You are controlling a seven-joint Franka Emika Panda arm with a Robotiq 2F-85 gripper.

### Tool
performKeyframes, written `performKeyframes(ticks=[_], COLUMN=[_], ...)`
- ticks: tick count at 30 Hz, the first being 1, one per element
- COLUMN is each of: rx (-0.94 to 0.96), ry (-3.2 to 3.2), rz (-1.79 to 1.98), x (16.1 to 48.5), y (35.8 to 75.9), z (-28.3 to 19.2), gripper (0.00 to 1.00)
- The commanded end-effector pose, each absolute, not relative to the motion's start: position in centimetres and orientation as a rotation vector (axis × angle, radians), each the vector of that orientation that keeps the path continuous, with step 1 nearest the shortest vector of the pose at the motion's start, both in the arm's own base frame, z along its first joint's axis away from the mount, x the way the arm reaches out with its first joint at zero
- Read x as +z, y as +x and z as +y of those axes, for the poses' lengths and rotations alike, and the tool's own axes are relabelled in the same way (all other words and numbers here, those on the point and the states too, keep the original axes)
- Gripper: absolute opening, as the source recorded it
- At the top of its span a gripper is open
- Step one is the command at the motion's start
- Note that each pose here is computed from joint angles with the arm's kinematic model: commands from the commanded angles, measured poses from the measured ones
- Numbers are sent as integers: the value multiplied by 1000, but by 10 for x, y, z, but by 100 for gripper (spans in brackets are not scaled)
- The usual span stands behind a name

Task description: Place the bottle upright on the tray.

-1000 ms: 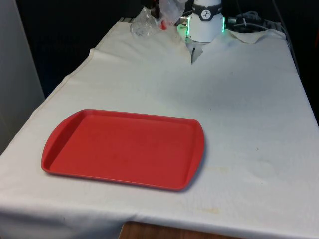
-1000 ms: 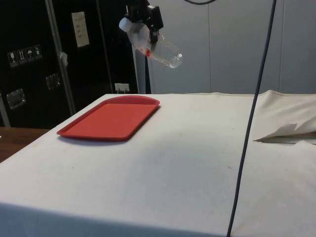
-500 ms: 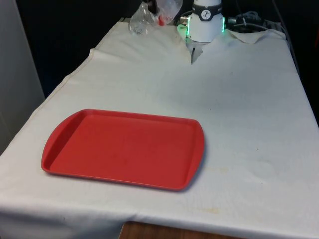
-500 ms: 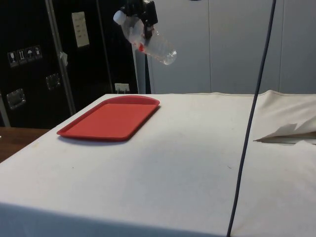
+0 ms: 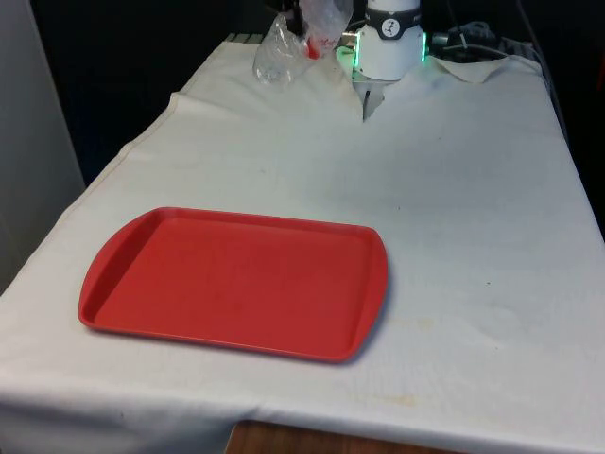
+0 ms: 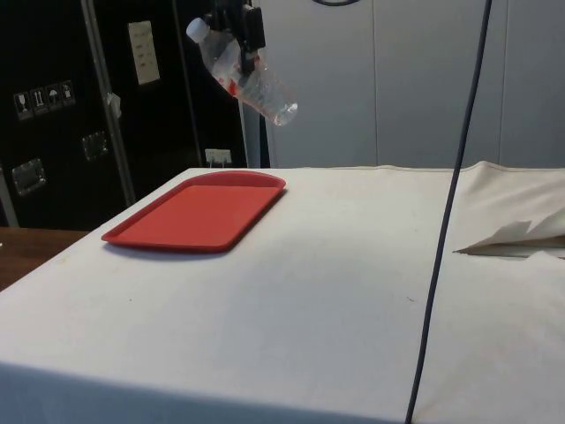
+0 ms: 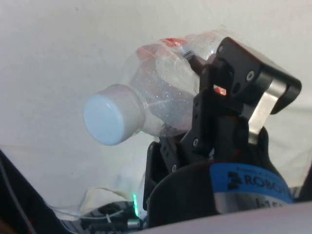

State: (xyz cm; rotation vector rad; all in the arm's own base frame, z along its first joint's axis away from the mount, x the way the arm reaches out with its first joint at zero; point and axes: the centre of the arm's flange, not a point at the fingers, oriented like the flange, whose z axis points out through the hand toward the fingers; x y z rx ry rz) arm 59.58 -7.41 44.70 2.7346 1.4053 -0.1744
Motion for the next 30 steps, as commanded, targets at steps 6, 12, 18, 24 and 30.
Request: performKeyframes(ticks=[6,12,18,24,30], rx=[-95,-40,35,80,138], ry=[2783,2816,2851,2873,2896], rz=[1377,1354,1326,1302,1274], x=[447,445,441,438,435], y=[605,611,617,621,627], z=[-75,-75,-75,-75,-75], gripper=[36,36,36,36,36])
